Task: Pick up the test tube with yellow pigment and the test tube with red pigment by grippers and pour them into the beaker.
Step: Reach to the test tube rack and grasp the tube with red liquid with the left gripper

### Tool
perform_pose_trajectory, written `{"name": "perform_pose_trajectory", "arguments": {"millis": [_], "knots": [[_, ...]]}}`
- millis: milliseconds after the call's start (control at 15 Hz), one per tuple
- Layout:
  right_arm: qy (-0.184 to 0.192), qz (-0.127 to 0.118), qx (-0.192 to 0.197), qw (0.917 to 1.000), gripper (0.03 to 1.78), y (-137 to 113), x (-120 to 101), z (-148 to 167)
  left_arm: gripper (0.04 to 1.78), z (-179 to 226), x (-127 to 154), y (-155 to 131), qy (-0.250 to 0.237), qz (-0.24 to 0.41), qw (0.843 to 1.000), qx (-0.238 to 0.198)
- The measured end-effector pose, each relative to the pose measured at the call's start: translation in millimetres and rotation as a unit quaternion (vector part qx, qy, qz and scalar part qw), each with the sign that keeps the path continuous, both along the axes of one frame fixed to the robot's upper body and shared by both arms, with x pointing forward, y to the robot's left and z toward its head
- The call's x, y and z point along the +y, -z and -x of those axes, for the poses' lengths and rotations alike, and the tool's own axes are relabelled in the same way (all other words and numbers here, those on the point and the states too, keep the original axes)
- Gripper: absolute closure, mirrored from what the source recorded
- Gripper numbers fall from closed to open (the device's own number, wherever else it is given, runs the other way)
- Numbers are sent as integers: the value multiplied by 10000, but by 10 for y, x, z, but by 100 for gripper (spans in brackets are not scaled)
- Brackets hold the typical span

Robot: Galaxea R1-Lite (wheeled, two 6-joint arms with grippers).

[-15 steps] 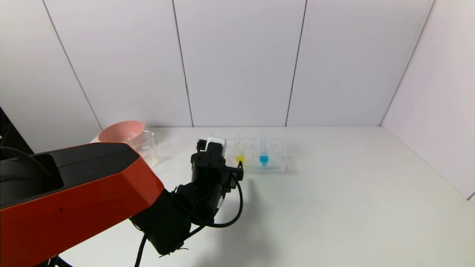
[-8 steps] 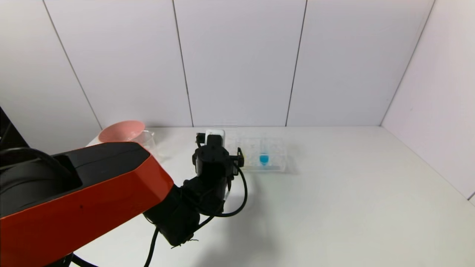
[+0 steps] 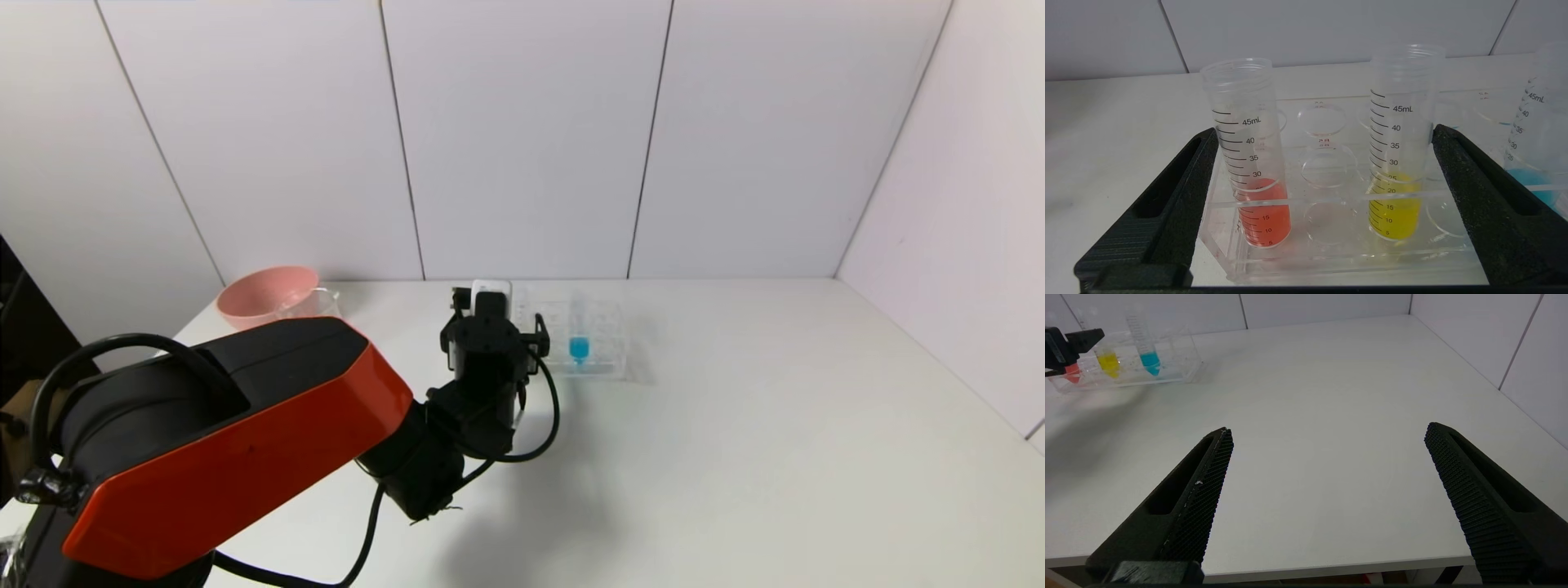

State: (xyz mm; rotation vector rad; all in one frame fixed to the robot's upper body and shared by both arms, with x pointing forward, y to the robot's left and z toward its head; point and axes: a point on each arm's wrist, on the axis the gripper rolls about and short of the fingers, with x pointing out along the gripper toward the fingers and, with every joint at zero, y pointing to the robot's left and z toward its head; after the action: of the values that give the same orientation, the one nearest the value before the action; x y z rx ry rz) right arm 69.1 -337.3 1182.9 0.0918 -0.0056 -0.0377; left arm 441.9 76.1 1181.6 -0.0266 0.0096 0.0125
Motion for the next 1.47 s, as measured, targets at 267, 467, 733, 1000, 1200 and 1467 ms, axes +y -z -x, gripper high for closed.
{"name": "perform_pose_trajectory", "arguments": {"millis": [267,467,733,1000,1200,1467], "knots": [[2,2,0,10000,10,0,0,0,5,-59,138,67,-95,-43,9999,46],[2,0,0,10000,10,0,0,0,4,-67,171,83,-18,-54,10000,76],[0,0,0,10000,10,0,0,0,4,-122,251,61,245,-56,9996,85],[2,0,-2,10000,10,0,0,0,4,-126,415,28,610,-72,9980,158],[2,0,-2,10000,10,0,0,0,4,-70,471,29,690,-109,9973,240],[12,0,2,10000,10,1,0,0,4,14,615,-11,578,-131,9976,354]]}}
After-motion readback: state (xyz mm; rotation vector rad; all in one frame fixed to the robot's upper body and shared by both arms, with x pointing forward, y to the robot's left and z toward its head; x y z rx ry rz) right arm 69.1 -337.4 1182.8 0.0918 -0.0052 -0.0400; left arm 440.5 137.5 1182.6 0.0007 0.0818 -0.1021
